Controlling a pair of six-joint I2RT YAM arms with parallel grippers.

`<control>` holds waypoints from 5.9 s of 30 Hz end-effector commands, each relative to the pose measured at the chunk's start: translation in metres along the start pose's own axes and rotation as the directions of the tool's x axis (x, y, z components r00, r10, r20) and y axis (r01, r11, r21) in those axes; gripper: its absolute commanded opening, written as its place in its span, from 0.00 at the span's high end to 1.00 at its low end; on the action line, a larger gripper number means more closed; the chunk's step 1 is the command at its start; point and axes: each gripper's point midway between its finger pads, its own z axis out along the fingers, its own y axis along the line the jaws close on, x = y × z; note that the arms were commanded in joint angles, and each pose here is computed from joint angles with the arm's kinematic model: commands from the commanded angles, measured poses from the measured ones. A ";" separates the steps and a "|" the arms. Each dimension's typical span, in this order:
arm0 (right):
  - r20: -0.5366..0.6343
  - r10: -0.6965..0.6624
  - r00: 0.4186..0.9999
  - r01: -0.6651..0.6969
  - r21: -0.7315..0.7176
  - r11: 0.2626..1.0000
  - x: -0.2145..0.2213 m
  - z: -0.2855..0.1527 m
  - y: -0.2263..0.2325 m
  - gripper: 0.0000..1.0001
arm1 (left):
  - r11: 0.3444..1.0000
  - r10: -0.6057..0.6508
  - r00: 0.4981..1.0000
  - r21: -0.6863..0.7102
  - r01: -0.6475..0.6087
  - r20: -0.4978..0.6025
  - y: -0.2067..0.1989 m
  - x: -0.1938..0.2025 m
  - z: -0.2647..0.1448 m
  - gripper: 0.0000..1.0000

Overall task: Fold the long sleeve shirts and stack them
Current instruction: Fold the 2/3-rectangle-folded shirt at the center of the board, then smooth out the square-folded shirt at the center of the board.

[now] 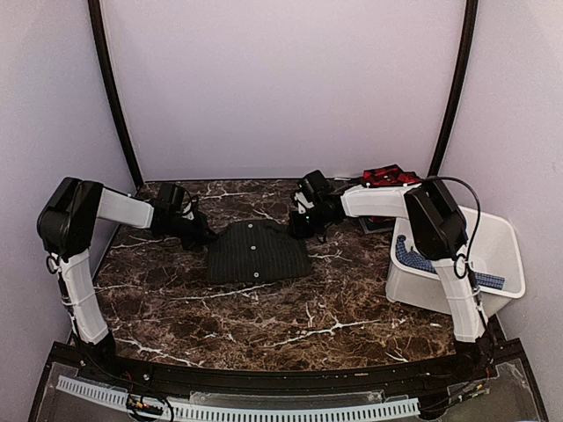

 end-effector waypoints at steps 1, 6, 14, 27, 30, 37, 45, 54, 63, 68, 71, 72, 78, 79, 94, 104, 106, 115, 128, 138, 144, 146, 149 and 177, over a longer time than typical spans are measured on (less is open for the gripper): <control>0.008 -0.099 0.995 0.099 -0.023 0.995 0.031 -0.040 0.044 1.00 | 0.999 0.036 0.999 0.024 -0.037 0.032 -0.026 0.039 -0.047 1.00; -0.009 -0.130 0.991 0.130 -0.012 0.991 0.077 -0.074 0.051 1.00 | 0.999 0.027 0.998 -0.042 -0.025 0.048 -0.017 0.095 -0.081 1.00; 0.039 -0.177 0.983 0.176 0.033 0.984 0.081 -0.109 0.044 1.00 | 0.997 0.071 0.991 -0.029 -0.068 0.113 -0.015 0.113 -0.109 1.00; 0.088 -0.136 0.987 0.127 0.095 0.987 0.058 -0.107 0.012 1.00 | 0.996 0.090 0.990 -0.027 -0.088 0.105 -0.020 0.078 -0.084 1.00; 0.074 -0.137 0.988 0.129 0.106 0.986 0.050 -0.102 0.011 0.83 | 0.994 0.098 0.991 -0.049 -0.094 0.093 -0.010 0.063 -0.069 0.87; 0.097 -0.167 0.981 0.154 0.133 0.979 0.037 -0.123 0.021 0.59 | 0.987 0.153 0.979 -0.076 -0.144 0.135 -0.022 0.036 -0.076 0.47; 0.036 -0.247 0.968 0.244 0.062 0.968 0.066 -0.109 0.067 0.67 | 0.977 0.207 0.968 -0.089 -0.195 0.145 -0.047 0.057 -0.097 0.59; -0.004 -0.243 0.970 0.243 0.090 0.966 0.072 -0.079 0.063 0.71 | 0.960 0.273 0.960 0.088 -0.267 -0.066 -0.095 0.132 -0.054 0.77; -0.025 -0.184 0.983 0.186 0.117 0.976 0.062 -0.052 0.029 0.73 | 0.947 0.313 0.945 0.099 -0.305 -0.092 -0.110 0.137 -0.015 0.78; -0.042 -0.144 0.989 0.149 0.139 0.979 0.053 -0.035 0.008 0.73 | 0.957 0.291 0.953 0.014 -0.291 -0.088 -0.094 0.114 0.010 0.78; -0.078 -0.133 0.988 0.144 0.160 0.977 0.058 -0.026 -0.003 0.73 | 0.961 0.277 0.957 0.005 -0.278 -0.080 -0.092 0.102 0.020 0.78; -0.082 -0.130 0.988 0.141 0.162 0.977 0.058 -0.025 -0.005 0.73 | 0.962 0.273 0.959 -0.003 -0.274 -0.081 -0.090 0.099 0.020 0.78; -0.061 -0.137 0.989 0.146 0.179 0.973 0.049 -0.037 -0.006 0.72 | 0.951 0.306 0.950 -0.011 -0.308 -0.067 -0.103 0.087 0.009 0.78; -0.061 -0.141 0.988 0.150 0.184 0.971 0.047 -0.040 -0.006 0.72 | 0.949 0.316 0.947 -0.001 -0.316 -0.053 -0.109 0.086 0.001 0.78; -0.016 -0.165 0.986 0.165 0.176 0.970 0.024 -0.063 0.010 0.70 | 0.929 0.364 0.871 0.191 -0.316 -0.329 -0.100 0.219 -0.051 0.76; 0.005 -0.202 0.979 0.198 0.165 0.966 0.025 -0.084 0.034 0.69 | 0.945 0.307 0.839 0.040 -0.324 -0.450 -0.044 0.250 -0.035 0.77; -0.001 -0.224 0.975 0.222 0.150 0.964 0.031 -0.089 0.045 0.69 | 0.943 0.305 0.841 0.022 -0.331 -0.447 -0.042 0.248 -0.037 0.76; -0.087 -0.304 0.949 0.304 -0.007 0.953 0.097 -0.104 0.101 0.68 | 0.947 0.298 0.889 -0.005 -0.320 -0.348 -0.059 0.229 -0.061 0.73; -0.246 -0.262 0.933 0.272 0.010 0.962 0.184 -0.112 0.068 0.67 | 0.953 0.197 0.891 -0.134 -0.273 -0.410 -0.003 0.254 -0.080 0.73; -0.287 -0.200 0.937 0.222 0.049 0.974 0.212 -0.118 0.044 0.67 | 0.947 0.173 0.911 -0.193 -0.258 -0.374 0.007 0.248 -0.090 0.74; -0.264 -0.200 0.944 0.226 0.072 0.971 0.205 -0.127 0.041 0.66 | 0.956 0.130 0.967 -0.233 -0.181 -0.217 0.005 0.209 -0.116 0.70; -0.245 -0.203 0.948 0.227 0.076 0.971 0.200 -0.130 0.041 0.65 | 0.964 0.099 0.982 -0.229 -0.134 -0.159 0.009 0.196 -0.124 0.68; -0.216 -0.203 0.955 0.225 0.084 0.971 0.189 -0.135 0.041 0.62 | 0.979 0.075 0.990 -0.180 -0.095 -0.118 0.009 0.186 -0.125 0.65; 0.078 -0.185 0.980 0.174 0.131 0.976 0.096 -0.182 0.027 0.45 | 0.973 -0.030 0.972 -0.230 -0.025 -0.232 0.040 0.191 -0.062 0.54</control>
